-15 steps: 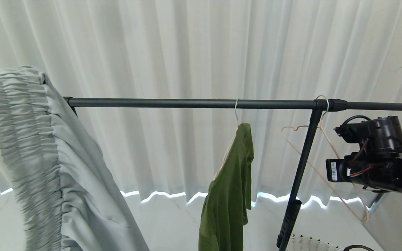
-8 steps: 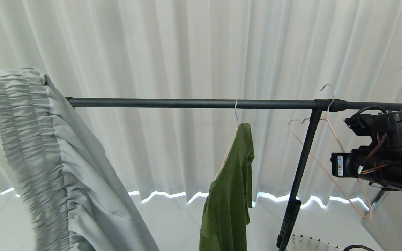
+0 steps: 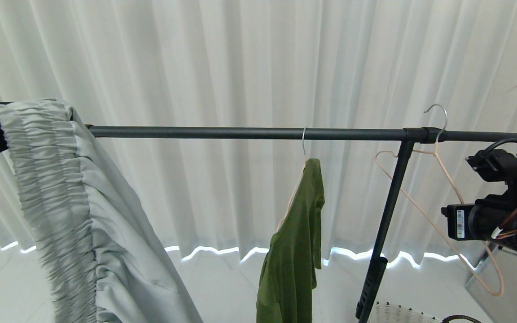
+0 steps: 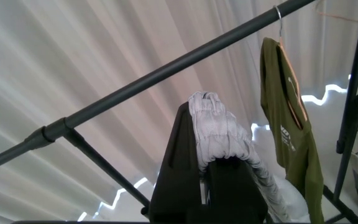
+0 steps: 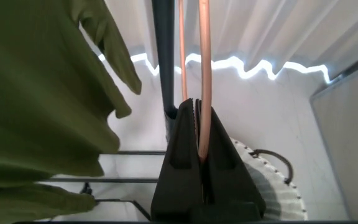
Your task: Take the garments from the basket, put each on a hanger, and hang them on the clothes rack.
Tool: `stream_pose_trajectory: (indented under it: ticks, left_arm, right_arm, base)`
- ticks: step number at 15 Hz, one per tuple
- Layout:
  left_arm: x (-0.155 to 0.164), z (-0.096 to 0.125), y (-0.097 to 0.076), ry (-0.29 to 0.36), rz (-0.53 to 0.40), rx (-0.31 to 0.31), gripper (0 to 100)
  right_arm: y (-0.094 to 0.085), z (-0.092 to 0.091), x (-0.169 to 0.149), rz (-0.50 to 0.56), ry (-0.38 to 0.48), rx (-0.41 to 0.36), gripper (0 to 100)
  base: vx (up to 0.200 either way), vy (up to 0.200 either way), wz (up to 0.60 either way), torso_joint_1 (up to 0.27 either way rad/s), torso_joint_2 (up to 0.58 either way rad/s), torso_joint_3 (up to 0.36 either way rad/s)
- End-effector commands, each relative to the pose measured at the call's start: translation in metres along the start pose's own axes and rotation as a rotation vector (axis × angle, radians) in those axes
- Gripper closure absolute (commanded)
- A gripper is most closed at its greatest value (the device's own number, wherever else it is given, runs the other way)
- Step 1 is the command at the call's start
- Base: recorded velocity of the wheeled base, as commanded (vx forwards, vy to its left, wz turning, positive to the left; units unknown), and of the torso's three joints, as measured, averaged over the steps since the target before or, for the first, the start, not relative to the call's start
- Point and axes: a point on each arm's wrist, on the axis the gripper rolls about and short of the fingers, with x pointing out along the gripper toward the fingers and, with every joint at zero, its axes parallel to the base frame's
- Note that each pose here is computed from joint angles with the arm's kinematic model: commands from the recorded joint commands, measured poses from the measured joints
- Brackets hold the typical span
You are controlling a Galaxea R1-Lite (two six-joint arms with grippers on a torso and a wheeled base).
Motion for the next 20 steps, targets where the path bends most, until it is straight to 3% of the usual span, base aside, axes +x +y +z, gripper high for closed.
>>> stream_pose_trajectory:
  ticks: [1, 7, 14, 20]
  left_arm:
    - [0.001, 0.0, -0.001, 0.005, 0.0, 0.002, 100]
    - [0.002, 0.0, -0.001, 0.007, 0.001, 0.003, 100]
    - [0.003, -0.002, -0.002, 0.013, -0.003, 0.006, 100]
    - [0.004, -0.002, -0.002, 0.016, -0.002, 0.007, 100]
  right_arm:
    - [-0.004, -0.003, -0.014, 0.009, -0.027, -0.002, 100]
    - [-0.01, -0.016, -0.029, 0.009, -0.032, -0.002, 100]
    - [-0.011, -0.016, -0.03, 0.01, -0.035, -0.001, 100]
    - [-0.009, -0.018, -0.033, 0.025, -0.038, -0.006, 100]
  base:
    - [0.0, 0.0, 0.0, 0.0, 0.0, 0.0]
    - [-0.167, 0.0, 0.0, 0.0, 0.01, 0.0]
    - [-0.2, 0.0, 0.0, -0.001, 0.0, 0.003]
    - [0.0, 0.0, 0.0, 0.0, 0.0, 0.0]
